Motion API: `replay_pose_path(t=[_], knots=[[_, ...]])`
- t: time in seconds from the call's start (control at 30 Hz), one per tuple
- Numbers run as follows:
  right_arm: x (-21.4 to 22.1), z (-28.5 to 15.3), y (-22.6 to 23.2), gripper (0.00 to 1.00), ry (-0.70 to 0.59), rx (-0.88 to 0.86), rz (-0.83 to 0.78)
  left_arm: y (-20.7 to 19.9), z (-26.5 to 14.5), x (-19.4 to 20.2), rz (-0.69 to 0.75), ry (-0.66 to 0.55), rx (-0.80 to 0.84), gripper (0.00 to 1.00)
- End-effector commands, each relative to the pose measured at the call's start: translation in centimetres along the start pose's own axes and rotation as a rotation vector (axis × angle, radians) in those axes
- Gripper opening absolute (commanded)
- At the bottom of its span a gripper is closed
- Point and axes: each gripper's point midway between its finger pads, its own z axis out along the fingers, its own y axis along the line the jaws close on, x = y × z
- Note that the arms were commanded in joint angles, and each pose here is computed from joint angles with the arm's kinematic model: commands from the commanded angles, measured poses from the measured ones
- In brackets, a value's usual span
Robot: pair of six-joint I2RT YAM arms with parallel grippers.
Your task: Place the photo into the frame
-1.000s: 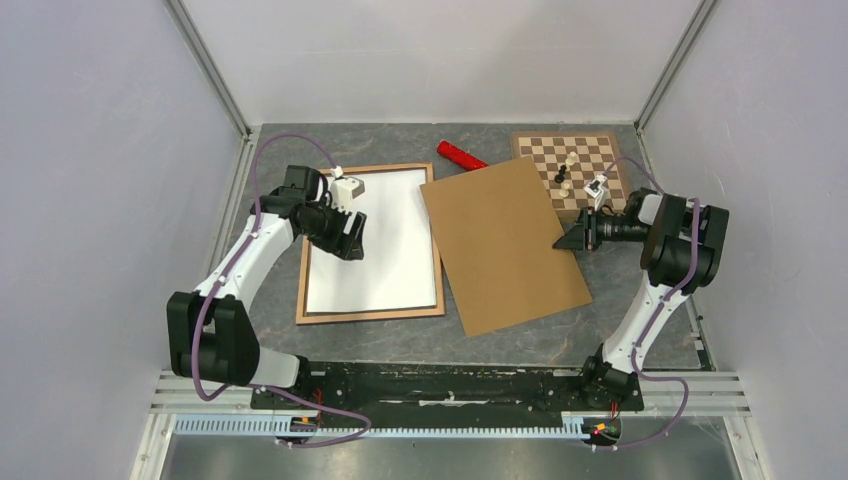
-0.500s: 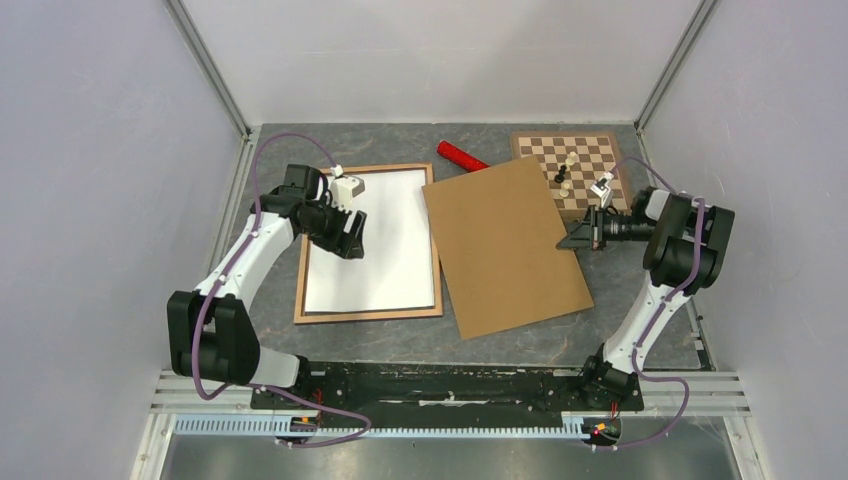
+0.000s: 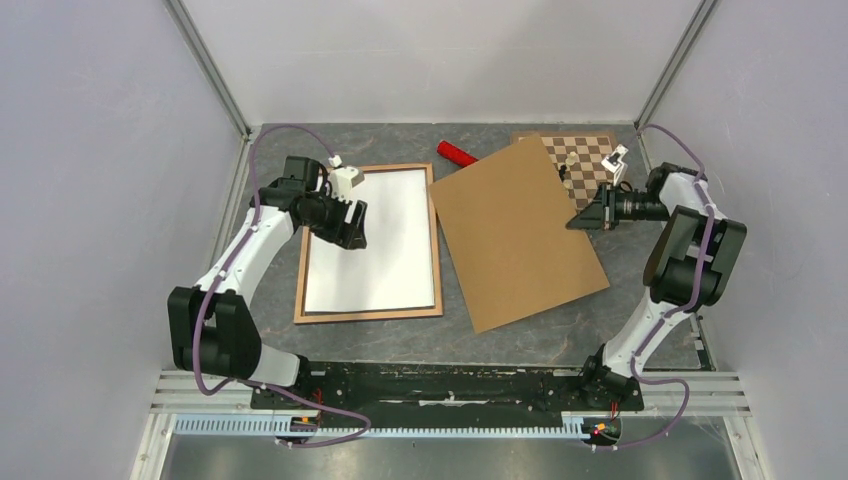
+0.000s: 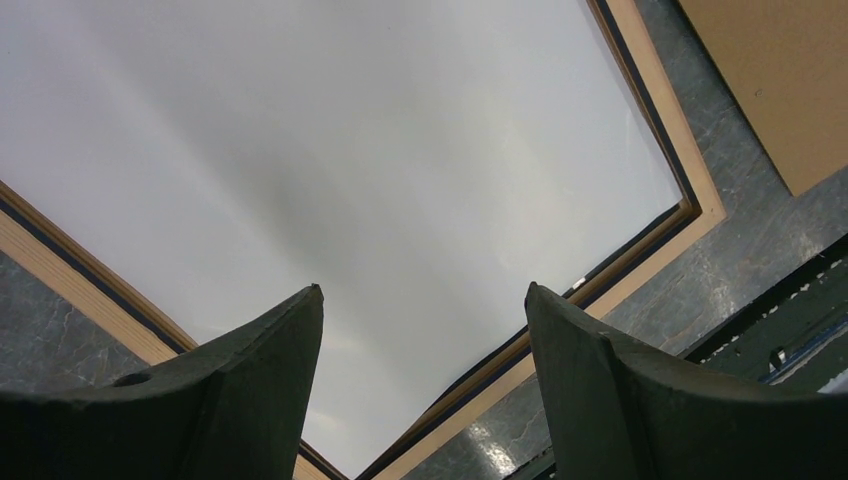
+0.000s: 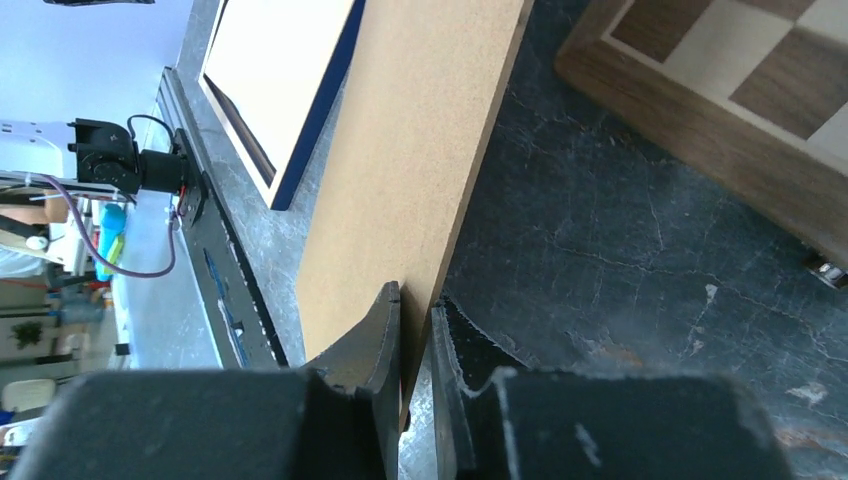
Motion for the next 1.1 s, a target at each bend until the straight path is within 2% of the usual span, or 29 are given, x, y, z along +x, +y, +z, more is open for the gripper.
replay_pose_path(t=[0.0,0.33,0.53,0.73,0.9,1.07], knots=[[-5.0,-2.4,2.4,0.0,-0.078,0.075,-0.272,-0.9,-0.5,-3.4,-0.033,-0.101,0.038,0.8],[-9.8,-5.3,7.1,0.0,-0.183,0.314,-0.378,-1.6,-0.8,-5.5,-0.079,-0.149,0.072,0.8],[-11.8,-4.6,11.0,0.0,-0.195,0.39,-0.47,-2.5,-1.3,-7.9,-0.13,-0.227,0.092,0.8],[-14.5,-3.2,15.5,0.0,-0.241,0.469,-0.586,-3.7,-3.2,-12.9,-0.281,-0.348,0.093,0.81],[-16.0,-1.4,18.8,0.0,-0.262,0.484,-0.631,-7.0,-5.8,-17.8,-0.374,-0.421,0.128,0.81],[-17.7,0.0,21.9,0.0,-0.281,0.491,-0.66,-10.0,-7.8,-22.4,-0.544,-0.461,0.253,0.81]])
